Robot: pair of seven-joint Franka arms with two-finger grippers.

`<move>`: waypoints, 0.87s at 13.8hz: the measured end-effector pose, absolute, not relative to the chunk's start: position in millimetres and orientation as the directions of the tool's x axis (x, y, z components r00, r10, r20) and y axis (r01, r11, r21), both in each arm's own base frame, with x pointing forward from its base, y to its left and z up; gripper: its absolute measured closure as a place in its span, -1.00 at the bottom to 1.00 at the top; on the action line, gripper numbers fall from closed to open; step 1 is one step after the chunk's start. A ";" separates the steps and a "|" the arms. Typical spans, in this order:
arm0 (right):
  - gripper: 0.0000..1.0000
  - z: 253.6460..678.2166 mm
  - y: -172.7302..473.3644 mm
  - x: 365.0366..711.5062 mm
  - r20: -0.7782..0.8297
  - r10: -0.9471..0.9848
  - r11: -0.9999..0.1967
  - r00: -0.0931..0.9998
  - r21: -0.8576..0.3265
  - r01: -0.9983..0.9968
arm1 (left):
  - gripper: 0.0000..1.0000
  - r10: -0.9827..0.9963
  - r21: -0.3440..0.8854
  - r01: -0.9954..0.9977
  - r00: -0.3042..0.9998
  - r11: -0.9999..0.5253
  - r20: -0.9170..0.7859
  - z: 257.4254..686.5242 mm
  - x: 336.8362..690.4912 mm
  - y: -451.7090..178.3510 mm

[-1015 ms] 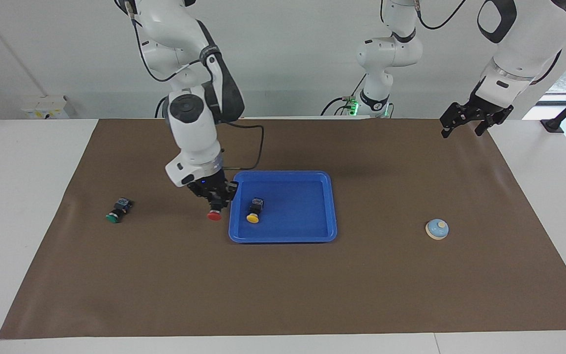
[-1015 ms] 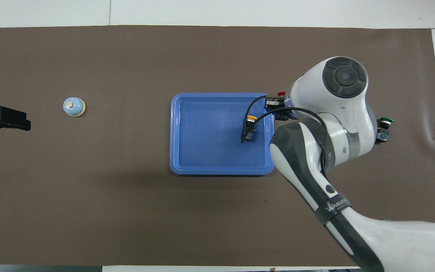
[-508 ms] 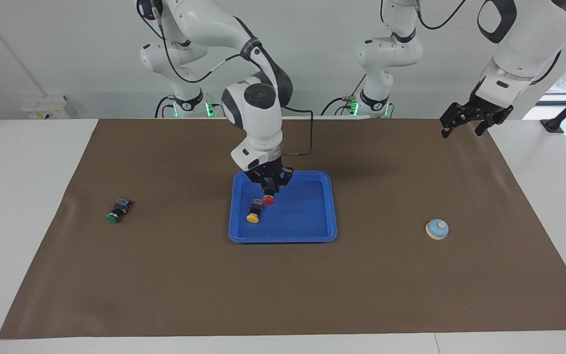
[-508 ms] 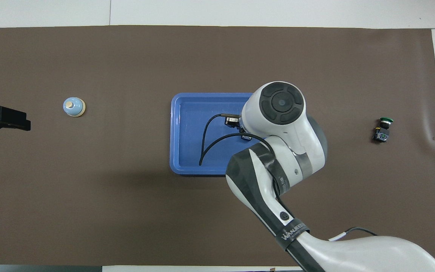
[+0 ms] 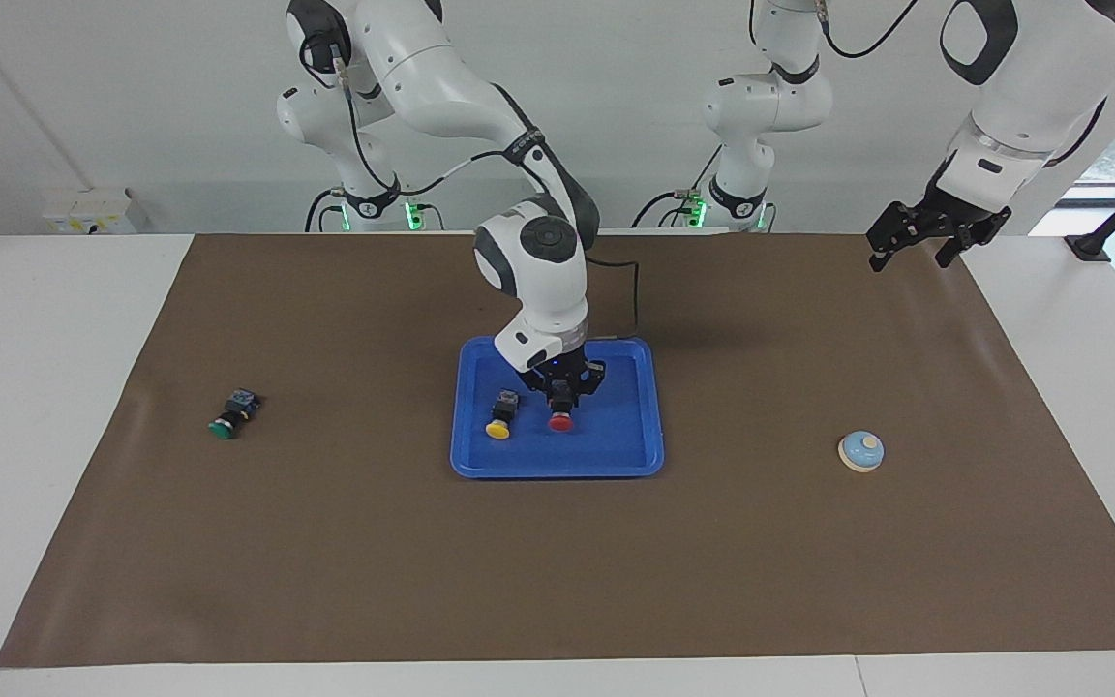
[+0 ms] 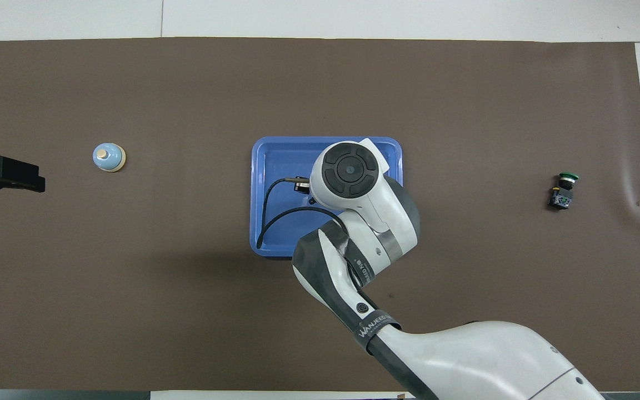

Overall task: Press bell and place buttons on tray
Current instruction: 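Place the red button in the tray beside the yellow one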

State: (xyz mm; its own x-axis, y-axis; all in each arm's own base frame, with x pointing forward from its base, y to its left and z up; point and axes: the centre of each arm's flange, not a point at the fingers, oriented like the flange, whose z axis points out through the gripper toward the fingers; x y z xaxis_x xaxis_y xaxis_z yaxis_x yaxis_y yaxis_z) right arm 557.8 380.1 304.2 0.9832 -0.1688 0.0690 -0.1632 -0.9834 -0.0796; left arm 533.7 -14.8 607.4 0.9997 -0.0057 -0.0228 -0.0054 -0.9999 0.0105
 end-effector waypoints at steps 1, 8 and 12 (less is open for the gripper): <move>0.18 302.5 378.7 558.1 0.070 -0.171 -0.983 0.983 -0.079 -0.165 | -1.00 -0.006 0.010 -0.005 1.000 -1.000 -0.023 607.4 533.7 -14.8; -0.40 296.4 376.1 556.0 0.080 -0.173 -0.982 0.982 -0.088 -0.166 | -1.00 -0.006 0.010 -0.005 1.000 -1.000 -0.023 607.4 533.7 -14.8; -1.00 318.4 365.3 568.5 0.057 -0.195 -0.980 0.979 -0.058 -0.192 | -1.00 -0.006 0.010 -0.005 1.000 -1.000 -0.023 607.4 533.7 -14.8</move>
